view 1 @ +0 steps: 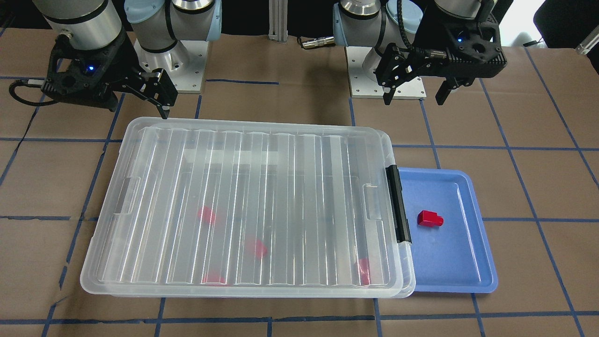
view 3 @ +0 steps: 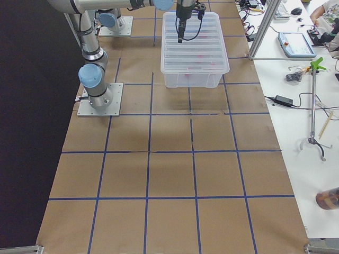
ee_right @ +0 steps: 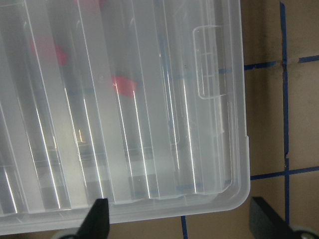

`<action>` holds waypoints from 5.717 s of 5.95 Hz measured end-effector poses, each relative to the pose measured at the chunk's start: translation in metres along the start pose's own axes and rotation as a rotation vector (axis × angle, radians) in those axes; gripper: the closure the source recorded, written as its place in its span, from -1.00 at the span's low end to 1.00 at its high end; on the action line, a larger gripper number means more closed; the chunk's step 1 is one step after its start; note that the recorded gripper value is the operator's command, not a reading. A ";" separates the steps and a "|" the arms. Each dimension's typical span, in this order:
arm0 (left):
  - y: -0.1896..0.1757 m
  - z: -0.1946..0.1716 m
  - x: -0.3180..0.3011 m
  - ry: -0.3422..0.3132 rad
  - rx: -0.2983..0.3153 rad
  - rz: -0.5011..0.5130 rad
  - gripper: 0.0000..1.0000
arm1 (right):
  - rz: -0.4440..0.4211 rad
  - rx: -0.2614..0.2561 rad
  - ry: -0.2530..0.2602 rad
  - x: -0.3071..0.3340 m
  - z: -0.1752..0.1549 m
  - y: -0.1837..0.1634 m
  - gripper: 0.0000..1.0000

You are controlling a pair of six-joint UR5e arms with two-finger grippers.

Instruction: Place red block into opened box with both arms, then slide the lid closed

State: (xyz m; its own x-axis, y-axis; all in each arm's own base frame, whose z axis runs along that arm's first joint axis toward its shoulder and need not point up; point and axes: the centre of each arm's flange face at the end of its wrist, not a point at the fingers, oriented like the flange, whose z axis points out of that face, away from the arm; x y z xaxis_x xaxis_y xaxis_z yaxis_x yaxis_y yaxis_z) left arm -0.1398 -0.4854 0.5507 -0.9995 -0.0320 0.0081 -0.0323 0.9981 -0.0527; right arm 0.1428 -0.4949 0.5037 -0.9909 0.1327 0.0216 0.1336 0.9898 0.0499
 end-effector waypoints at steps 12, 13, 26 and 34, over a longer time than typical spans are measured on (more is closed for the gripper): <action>0.002 0.002 0.000 -0.001 -0.003 0.005 -0.96 | 0.045 0.050 -0.023 0.124 0.101 -0.057 -1.00; 0.002 0.001 0.000 -0.001 -0.002 0.005 -0.96 | 0.033 0.046 -0.022 0.111 0.114 -0.061 -1.00; -0.017 0.099 -0.074 0.033 -0.129 1.595 -0.93 | -0.236 0.145 0.067 0.233 0.157 -0.079 -1.00; -0.040 0.342 -0.150 -0.012 -0.090 1.681 -0.93 | -0.148 0.204 0.143 0.304 0.120 -0.062 -1.00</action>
State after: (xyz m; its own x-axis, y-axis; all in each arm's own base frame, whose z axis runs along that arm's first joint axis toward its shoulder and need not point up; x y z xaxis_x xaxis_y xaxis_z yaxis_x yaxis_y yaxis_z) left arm 0.0089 -0.5390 0.2102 0.0771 0.9970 -0.0008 0.9953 -0.0769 0.0585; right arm -0.1685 -0.5096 0.3873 -0.9853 -0.0084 0.1704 -0.0324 0.9899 -0.1383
